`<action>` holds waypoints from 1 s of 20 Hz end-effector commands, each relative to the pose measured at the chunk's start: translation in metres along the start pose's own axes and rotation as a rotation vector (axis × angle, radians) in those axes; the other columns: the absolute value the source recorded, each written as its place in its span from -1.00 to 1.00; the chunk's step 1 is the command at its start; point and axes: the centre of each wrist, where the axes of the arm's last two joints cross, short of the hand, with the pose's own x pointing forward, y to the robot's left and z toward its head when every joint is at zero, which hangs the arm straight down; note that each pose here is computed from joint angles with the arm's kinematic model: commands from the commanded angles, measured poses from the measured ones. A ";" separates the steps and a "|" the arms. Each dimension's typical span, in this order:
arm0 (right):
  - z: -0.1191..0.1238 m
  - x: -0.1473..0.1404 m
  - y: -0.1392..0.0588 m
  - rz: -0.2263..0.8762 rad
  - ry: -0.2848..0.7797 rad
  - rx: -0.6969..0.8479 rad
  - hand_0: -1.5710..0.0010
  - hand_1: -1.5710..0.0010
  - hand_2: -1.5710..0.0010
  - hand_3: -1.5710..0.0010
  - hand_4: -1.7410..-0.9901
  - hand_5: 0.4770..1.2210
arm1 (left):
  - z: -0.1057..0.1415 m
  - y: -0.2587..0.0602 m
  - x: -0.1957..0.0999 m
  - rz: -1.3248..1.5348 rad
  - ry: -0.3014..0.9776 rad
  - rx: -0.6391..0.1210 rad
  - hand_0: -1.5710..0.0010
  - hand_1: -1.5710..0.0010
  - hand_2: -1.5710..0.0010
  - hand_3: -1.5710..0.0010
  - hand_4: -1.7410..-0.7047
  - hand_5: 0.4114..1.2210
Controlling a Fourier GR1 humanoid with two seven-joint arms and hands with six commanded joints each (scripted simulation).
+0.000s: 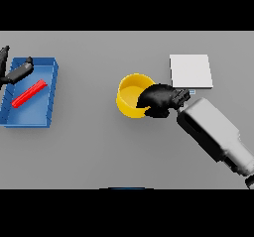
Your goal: Pick up the red beaker and tilt it to pour out 1 green nut into yellow bowl. Pick up the yellow bowl and place it on the metallic measuring scale.
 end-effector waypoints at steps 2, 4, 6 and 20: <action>0.014 0.001 -0.013 0.024 0.007 -0.013 -0.98 -0.97 -0.92 -0.75 -0.97 0.99 | -0.002 0.004 0.002 -0.007 0.000 0.008 1.00 1.00 1.00 1.00 0.82 -0.24; 0.023 0.003 -0.024 0.037 0.041 -0.029 -0.98 -0.98 -0.95 -0.72 -0.97 0.99 | -0.004 0.002 0.001 -0.006 -0.002 0.008 1.00 1.00 1.00 1.00 0.82 -0.24; 0.031 0.008 -0.037 0.048 0.071 -0.057 -0.99 -0.99 -0.97 -0.67 -0.96 0.99 | -0.005 0.006 0.004 -0.002 0.002 0.010 1.00 1.00 1.00 1.00 0.82 -0.23; 0.075 -0.060 -0.062 0.044 0.269 -0.183 -1.00 -1.00 -1.00 -0.56 -0.94 1.00 | 0.006 0.008 0.010 -0.013 0.015 0.018 1.00 1.00 1.00 1.00 0.81 -0.19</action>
